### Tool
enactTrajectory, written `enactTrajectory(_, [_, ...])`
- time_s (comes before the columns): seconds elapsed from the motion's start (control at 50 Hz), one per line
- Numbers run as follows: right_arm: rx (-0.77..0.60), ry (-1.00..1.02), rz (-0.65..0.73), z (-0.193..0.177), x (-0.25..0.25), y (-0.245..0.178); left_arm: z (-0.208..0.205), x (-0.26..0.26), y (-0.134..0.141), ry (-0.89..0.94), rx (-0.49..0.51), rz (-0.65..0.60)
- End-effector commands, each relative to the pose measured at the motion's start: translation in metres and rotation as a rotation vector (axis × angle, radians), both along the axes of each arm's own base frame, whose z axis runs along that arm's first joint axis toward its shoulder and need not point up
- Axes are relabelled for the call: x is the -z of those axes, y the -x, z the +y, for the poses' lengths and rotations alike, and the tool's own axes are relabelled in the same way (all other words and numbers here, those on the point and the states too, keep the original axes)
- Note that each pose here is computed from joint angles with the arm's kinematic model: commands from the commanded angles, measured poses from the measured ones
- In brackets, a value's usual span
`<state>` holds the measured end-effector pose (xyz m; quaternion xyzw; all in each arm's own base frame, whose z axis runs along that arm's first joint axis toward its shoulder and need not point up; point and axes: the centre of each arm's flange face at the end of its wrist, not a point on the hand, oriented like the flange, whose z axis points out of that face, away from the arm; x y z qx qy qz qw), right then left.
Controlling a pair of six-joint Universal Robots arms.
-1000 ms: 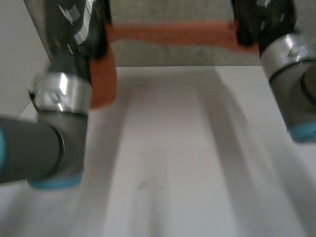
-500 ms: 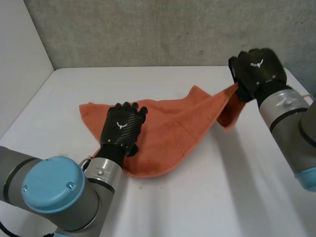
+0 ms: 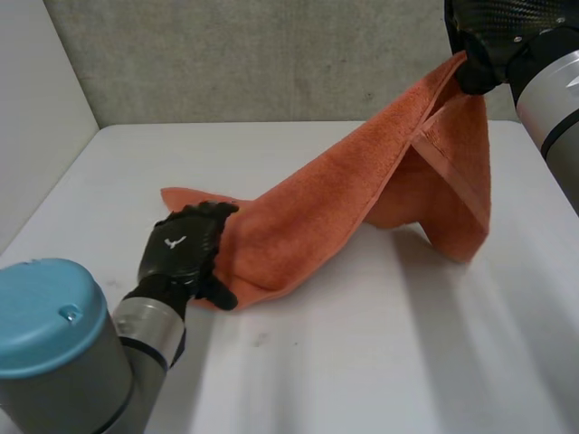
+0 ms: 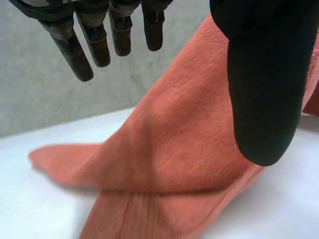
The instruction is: Fold the laundry
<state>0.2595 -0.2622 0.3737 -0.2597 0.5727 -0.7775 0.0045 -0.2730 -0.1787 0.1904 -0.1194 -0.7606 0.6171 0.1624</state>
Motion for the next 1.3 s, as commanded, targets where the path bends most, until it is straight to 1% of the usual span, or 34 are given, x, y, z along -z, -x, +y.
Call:
enactTrajectory(0.02, [0.010,0.005,-0.006,-0.001,-0.002,0.000,0.010,0.006,-0.013,-0.130,-0.043,0.029])
enactTrajectory(0.16, [0.006,-0.002,-0.010,0.000,-0.001,-0.001,0.015,0.020,-0.012,-0.172,-0.035,0.005])
enactTrajectory(0.38, [-0.002,-0.003,-0.012,0.002,0.000,-0.004,0.007,0.048,-0.001,-0.230,-0.022,-0.032])
enactTrajectory(0.5, [-0.016,-0.005,-0.013,0.006,0.000,-0.007,-0.005,0.055,0.010,-0.195,-0.015,-0.006])
enactTrajectory(0.64, [-0.035,0.004,-0.058,0.012,-0.009,-0.010,-0.015,0.057,0.026,-0.167,0.007,0.014])
enactTrajectory(0.82, [-0.054,0.067,-0.093,0.026,-0.033,-0.009,-0.011,0.066,0.045,-0.168,0.051,0.011])
enactTrajectory(0.86, [-0.059,0.083,-0.102,0.029,-0.039,-0.010,-0.007,0.068,0.052,-0.167,0.074,0.012])
enactTrajectory(0.94, [-0.058,0.091,-0.106,0.029,-0.043,-0.009,-0.006,0.066,0.056,-0.160,0.083,0.019])
enactTrajectory(1.04, [-0.063,0.089,-0.107,0.033,-0.045,-0.009,-0.013,0.063,0.063,-0.134,0.081,0.046])
enactTrajectory(1.08, [-0.080,0.095,-0.112,0.043,-0.050,-0.010,-0.020,0.064,0.069,-0.110,0.076,0.077])
enactTrajectory(1.16, [-0.088,0.108,-0.119,0.049,-0.055,-0.010,-0.030,0.071,0.076,-0.077,0.068,0.107])
enactTrajectory(1.2, [-0.080,0.112,-0.121,0.048,-0.056,-0.008,-0.034,0.075,0.078,-0.057,0.051,0.116])
enactTrajectory(1.24, [-0.078,0.112,-0.122,0.047,-0.056,-0.007,-0.042,0.081,0.077,-0.031,-0.005,0.116])
enactTrajectory(1.3, [-0.065,0.113,-0.120,0.043,-0.056,-0.005,-0.045,0.082,0.075,-0.028,-0.024,0.111])
